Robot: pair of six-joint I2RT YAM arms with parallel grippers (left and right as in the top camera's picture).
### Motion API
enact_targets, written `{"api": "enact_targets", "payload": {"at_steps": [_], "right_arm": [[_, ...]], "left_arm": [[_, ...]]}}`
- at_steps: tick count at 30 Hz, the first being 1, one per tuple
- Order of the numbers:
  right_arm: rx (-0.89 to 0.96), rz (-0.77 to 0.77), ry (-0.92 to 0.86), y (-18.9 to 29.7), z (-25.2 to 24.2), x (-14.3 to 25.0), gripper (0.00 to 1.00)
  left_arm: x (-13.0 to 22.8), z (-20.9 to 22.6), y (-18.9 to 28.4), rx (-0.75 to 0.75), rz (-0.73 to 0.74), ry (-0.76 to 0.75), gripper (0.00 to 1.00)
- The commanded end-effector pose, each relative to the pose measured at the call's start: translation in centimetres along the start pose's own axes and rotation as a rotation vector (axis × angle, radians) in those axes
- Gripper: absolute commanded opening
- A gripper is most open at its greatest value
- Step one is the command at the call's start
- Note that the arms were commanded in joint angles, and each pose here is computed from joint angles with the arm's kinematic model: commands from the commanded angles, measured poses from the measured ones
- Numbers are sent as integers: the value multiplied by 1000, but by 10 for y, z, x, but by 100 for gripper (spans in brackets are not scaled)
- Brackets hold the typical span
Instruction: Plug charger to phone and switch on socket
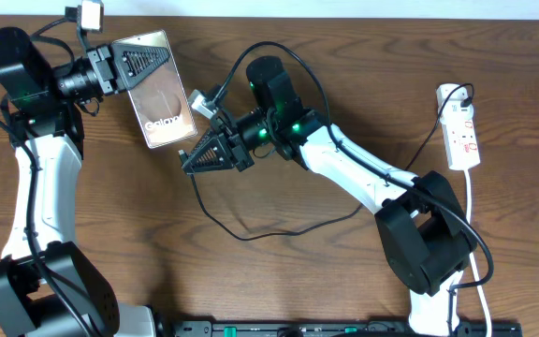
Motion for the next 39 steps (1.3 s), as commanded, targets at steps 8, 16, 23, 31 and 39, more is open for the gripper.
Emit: {"api": "enact_targets", "payload": {"at_steps": [8,16,23,31,39], "right_arm": [[33,-14,-33,-6,-5,-5,1],[52,-25,-33,-7,-7,-7,1],[51,-41,-23,-8,-4,-15,1],[48,-44,-17,-8,-3,-16,1],[56,-48,-18,-7,-4,-17,1]], "left_arm": [[1,-5,-3,17,17,-35,7],[1,-6,-3,18,18,-34,7],[1,-6,-3,18,17,-34,7],[1,-6,-3,17,17,-42,7],[1,-6,-3,18,18,-40,8]]}}
Point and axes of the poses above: each gripper's point midway between its finger pads, its own y axis back along the fingers, its own z axis along the line the jaws close on, x = y × z, the point moved 2 cm from there along y, back along the fingers, and after that the axes turned 4 degrees about -y, right-handed, at the moved point
